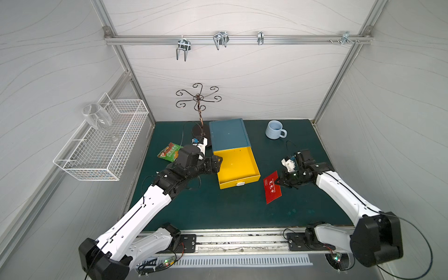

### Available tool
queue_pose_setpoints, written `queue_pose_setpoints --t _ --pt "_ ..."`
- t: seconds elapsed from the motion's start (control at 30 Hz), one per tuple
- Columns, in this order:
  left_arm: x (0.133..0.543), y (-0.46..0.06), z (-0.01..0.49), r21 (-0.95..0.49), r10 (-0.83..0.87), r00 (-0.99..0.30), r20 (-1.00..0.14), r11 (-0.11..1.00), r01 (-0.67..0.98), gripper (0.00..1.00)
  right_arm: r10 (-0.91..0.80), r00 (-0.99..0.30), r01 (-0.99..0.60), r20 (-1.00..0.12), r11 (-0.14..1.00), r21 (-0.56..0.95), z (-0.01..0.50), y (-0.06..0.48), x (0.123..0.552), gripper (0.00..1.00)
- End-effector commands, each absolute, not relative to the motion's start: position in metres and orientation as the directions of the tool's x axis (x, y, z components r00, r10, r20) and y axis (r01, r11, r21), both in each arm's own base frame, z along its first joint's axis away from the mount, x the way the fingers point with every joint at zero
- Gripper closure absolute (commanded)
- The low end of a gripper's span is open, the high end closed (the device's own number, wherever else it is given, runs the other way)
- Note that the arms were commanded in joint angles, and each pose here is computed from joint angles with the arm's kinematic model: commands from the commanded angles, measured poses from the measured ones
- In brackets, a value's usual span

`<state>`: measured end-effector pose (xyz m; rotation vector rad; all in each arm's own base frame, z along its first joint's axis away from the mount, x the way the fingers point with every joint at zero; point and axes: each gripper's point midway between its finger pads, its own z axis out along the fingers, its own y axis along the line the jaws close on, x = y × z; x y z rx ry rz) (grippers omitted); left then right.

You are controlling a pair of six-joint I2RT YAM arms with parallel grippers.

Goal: Take the postcards out of the drawer
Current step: Place the postcard at the center of the board.

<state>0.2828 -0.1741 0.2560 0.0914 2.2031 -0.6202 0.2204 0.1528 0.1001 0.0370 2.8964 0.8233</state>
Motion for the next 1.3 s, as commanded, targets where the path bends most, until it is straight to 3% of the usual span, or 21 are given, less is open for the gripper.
queue_pose_setpoints --t 0.0,0.87,1.27 --pt "0.289 -0.177 0.268 -0.416 -0.160 -0.625 -0.764 0.862 0.289 0.15 0.061 -0.991 0.004 -0.117 0.900 0.437 0.080 0.143 0.222 1.00" --pt "0.295 -0.171 0.256 -0.463 -0.195 -0.648 -0.736 0.844 0.272 0.14 0.037 -0.999 0.035 -0.025 0.995 0.095 0.019 0.119 0.205 0.98" --pt "0.298 -0.172 0.255 -0.475 -0.200 -0.654 -0.729 0.836 0.274 0.14 0.046 -0.998 0.044 -0.049 0.997 0.056 0.027 0.111 0.206 0.64"
